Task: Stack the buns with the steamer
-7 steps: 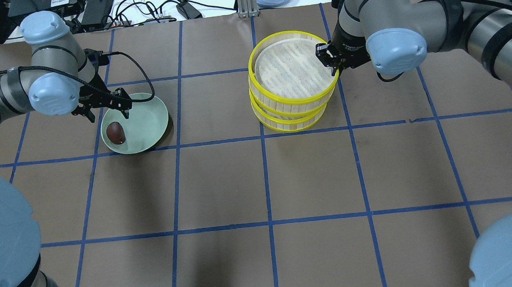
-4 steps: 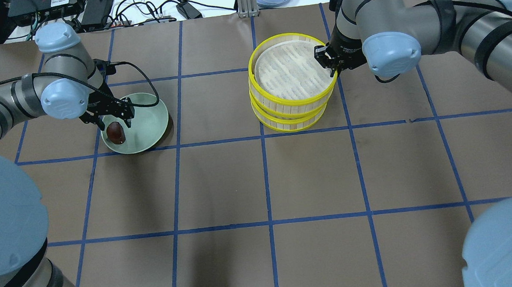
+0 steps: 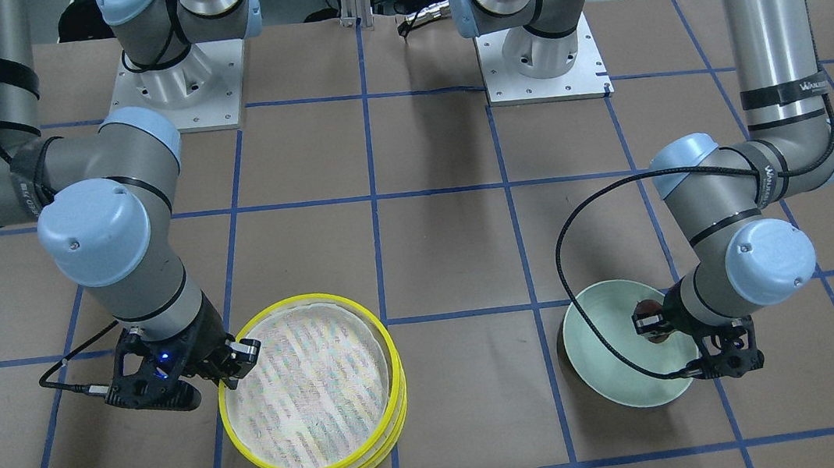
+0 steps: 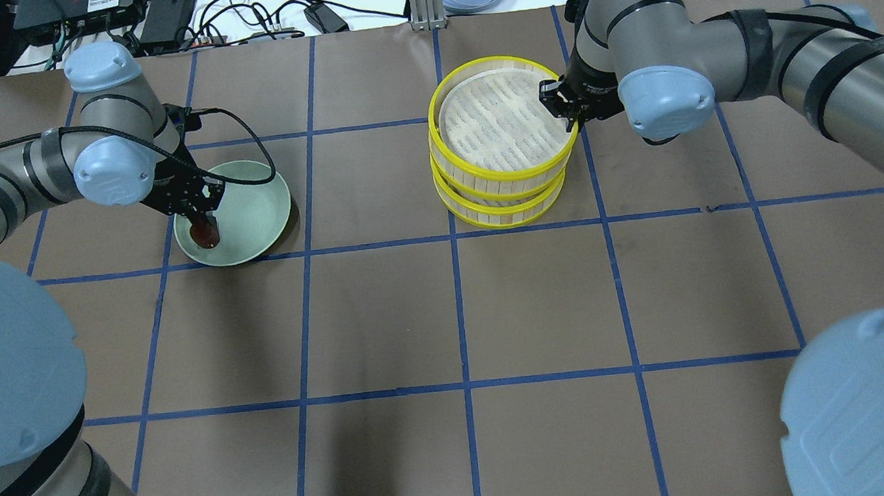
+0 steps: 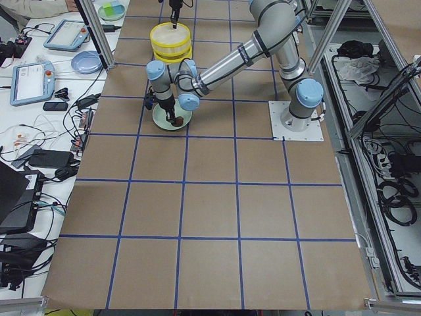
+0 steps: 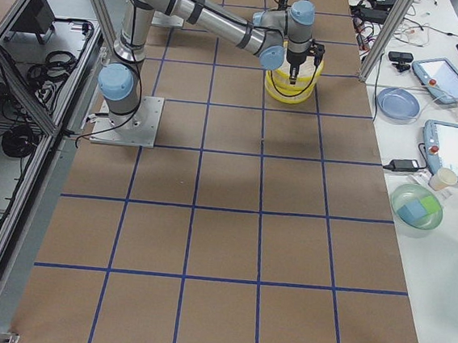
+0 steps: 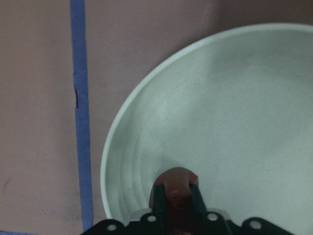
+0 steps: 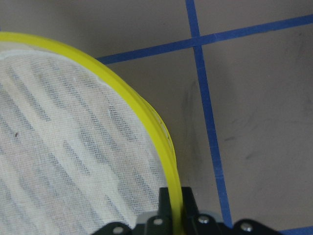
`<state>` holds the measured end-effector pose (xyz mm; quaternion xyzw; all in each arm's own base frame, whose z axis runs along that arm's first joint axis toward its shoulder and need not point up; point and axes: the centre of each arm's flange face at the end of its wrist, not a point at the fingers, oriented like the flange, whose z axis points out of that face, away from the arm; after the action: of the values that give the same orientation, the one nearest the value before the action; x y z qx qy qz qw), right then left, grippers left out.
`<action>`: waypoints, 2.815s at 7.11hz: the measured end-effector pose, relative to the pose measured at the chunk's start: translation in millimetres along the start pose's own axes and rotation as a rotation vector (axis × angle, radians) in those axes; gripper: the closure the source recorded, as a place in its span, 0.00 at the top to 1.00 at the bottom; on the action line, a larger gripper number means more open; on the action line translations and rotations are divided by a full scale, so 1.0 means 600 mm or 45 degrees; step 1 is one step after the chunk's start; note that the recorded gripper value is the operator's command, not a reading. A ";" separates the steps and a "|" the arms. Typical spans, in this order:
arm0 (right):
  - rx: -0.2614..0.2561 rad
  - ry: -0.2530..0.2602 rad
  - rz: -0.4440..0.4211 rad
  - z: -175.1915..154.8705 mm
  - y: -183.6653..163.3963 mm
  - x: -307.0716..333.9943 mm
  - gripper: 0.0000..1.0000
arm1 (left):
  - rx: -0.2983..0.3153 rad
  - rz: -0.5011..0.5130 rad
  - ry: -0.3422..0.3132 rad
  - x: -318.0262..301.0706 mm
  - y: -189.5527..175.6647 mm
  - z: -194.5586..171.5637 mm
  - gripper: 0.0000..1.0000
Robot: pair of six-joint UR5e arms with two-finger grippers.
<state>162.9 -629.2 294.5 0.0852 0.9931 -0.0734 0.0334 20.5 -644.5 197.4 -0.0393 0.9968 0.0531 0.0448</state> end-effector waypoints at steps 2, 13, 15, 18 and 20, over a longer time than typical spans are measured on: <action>-0.011 0.001 0.005 0.008 0.002 -0.004 0.00 | 0.052 -0.043 -0.004 -0.004 -0.005 -0.037 0.00; -0.008 0.047 -0.003 0.020 0.005 -0.012 0.12 | 0.192 -0.238 0.077 -0.003 -0.012 -0.133 0.00; -0.011 0.047 -0.001 0.022 0.005 -0.012 0.42 | 0.198 -0.238 0.075 -0.004 -0.010 -0.141 0.00; -0.014 0.043 0.002 0.022 0.006 -0.012 0.90 | 0.191 -0.250 0.071 -0.004 -0.004 -0.149 0.00; -0.010 0.032 0.003 0.018 0.006 -0.014 1.00 | 0.198 -0.267 0.073 0.002 0.006 -0.168 0.00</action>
<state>172.1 -628.7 284.2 0.0871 0.9936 -0.0682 0.0214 10.7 -652.1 297.7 -0.1413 0.9892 -0.0304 0.0246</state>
